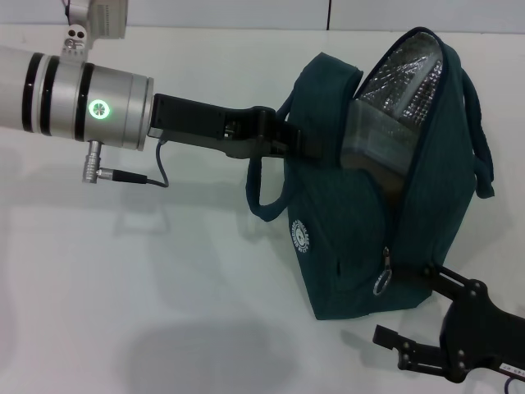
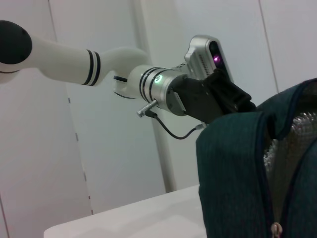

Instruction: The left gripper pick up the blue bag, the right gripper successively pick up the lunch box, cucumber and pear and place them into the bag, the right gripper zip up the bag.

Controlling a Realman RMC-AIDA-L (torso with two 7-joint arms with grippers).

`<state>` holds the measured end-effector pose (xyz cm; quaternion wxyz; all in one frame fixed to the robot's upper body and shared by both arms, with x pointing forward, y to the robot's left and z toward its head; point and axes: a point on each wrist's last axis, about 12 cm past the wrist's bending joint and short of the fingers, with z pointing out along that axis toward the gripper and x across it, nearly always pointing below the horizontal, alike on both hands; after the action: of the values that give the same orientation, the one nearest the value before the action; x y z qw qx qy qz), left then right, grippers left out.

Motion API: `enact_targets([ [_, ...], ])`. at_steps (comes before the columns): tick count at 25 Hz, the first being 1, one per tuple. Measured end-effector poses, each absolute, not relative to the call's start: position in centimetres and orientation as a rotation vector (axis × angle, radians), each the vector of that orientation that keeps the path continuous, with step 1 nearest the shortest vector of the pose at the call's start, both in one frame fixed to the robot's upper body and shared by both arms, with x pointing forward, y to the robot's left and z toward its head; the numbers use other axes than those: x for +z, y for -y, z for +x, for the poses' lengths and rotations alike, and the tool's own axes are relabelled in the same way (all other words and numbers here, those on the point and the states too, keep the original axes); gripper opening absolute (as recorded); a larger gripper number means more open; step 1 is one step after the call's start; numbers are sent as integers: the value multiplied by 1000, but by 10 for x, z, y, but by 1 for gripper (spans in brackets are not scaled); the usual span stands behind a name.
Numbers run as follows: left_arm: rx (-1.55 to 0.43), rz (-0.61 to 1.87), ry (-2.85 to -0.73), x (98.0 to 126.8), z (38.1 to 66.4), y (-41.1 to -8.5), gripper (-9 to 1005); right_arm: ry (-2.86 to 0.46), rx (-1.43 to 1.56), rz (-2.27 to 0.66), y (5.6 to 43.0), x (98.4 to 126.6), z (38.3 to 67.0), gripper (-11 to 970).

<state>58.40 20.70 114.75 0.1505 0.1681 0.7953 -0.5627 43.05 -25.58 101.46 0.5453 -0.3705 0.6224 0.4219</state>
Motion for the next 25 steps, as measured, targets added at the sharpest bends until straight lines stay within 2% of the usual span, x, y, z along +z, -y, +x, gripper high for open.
enact_targets([
  [8,-1617,485,-2282,1148,584,-207,67,-1448,1056,-979,244,1017,436,870],
  [14,-1618,478,-2283,1146,583,-208,67,-1479,1021,-868,251,1015,435,868],
  [25,-1621,473,-2283,1146,583,-209,68,-1504,1031,-834,255,1014,431,865],
])
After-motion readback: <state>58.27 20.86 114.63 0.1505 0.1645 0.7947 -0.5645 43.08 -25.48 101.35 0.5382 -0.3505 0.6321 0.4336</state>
